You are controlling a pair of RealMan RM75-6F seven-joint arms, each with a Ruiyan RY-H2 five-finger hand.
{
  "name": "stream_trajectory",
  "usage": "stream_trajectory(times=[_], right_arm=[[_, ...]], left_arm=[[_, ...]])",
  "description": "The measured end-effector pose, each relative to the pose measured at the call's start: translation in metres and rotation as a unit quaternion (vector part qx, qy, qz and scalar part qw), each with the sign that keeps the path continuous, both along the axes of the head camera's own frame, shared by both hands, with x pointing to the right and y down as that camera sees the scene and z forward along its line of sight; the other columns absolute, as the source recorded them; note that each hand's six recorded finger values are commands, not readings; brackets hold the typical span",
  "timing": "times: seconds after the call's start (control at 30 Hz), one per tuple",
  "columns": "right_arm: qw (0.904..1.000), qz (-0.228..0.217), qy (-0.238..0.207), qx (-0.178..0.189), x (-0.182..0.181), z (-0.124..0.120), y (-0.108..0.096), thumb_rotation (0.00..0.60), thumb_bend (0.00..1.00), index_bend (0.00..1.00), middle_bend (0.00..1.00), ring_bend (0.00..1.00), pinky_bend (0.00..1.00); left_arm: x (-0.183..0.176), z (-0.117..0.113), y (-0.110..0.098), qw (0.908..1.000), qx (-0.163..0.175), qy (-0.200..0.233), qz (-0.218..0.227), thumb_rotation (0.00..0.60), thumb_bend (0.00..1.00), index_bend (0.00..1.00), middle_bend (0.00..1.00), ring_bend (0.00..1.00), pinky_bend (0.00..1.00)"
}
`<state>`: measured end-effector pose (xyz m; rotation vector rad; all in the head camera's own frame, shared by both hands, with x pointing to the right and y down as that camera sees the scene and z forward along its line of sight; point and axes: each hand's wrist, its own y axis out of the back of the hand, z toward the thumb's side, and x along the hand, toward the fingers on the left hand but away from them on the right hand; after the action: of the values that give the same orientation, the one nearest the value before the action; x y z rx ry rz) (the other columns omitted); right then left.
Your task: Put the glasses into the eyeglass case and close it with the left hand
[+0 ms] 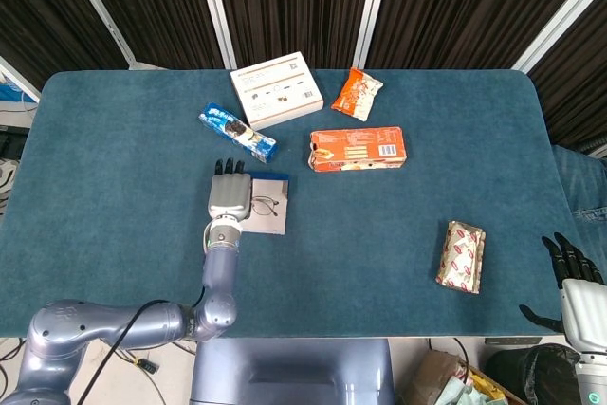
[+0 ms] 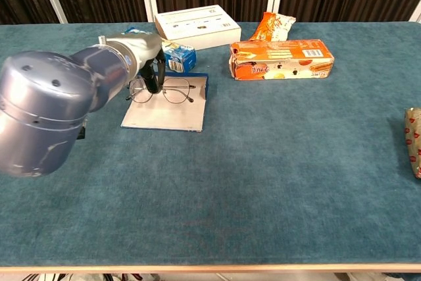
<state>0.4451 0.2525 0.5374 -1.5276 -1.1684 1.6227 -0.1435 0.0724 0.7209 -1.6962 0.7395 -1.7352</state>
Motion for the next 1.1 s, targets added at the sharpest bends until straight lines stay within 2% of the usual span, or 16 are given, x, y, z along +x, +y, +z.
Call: stream_trajectory(times=[0.6,1.1], right_arm=[[1.0,0.006,-0.005,-0.001,0.002,0.0,0.0,0.6,0.13,0.07,0.0,0.1,0.16],[1.0,0.005,-0.008,-0.001,0.001,-0.001,0.001,0.6,0.13,0.07,0.0,0.1,0.16]], left_arm=[[0.013,0.024,-0.009,0.9997,0.003,-0.017,-0.02,0.6,0.51,0.6,0.12,0.0,0.0],[0.015,0.027,-0.013,0.9991,0.023,-0.022,-0.028,0.6,0.51,0.61,0.12,0.0,0.0]])
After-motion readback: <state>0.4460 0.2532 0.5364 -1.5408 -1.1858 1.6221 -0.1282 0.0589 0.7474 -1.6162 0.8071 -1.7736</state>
